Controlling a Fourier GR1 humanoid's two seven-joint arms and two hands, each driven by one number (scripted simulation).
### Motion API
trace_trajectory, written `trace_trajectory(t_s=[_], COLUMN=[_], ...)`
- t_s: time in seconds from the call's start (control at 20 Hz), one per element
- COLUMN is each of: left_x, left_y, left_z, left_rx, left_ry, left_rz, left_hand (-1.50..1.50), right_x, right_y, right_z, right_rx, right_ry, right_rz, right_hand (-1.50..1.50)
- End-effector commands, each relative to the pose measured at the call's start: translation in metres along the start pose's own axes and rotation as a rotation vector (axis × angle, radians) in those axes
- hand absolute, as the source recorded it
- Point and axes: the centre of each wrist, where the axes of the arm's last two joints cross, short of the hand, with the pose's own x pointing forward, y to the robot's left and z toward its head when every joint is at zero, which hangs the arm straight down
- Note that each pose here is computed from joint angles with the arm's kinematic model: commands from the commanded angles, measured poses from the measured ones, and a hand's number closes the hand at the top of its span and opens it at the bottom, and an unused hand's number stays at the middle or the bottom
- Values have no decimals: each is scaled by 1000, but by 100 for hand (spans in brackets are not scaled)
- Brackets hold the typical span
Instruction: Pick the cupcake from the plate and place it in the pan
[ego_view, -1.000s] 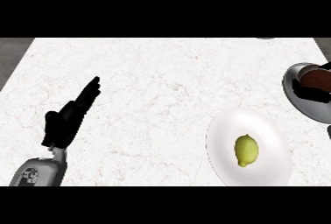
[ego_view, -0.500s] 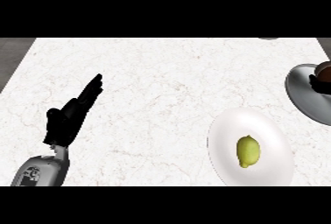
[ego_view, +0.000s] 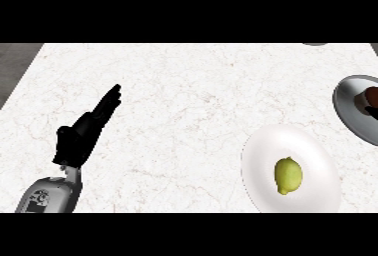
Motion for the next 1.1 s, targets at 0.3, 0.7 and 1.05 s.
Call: trace_trajectory(t_s=[0.3,0.7,1.05], left_x=[-2,1,7], left_y=[3,10,15], left_z=[-1,1,-2], left_rx=[-1,11,14], left_ry=[-22,-15,8], left_rz=[3,21,-1], left_hand=[0,0,0], right_x=[3,-22,-94], right_y=[-7,-13,-49], right_z=[-5,-2,13], right_rx=[-8,-63,26], right_ry=[-29,-36,-108], right_rz=[-302,-711,-771], right_hand=[-150,-150,-150])
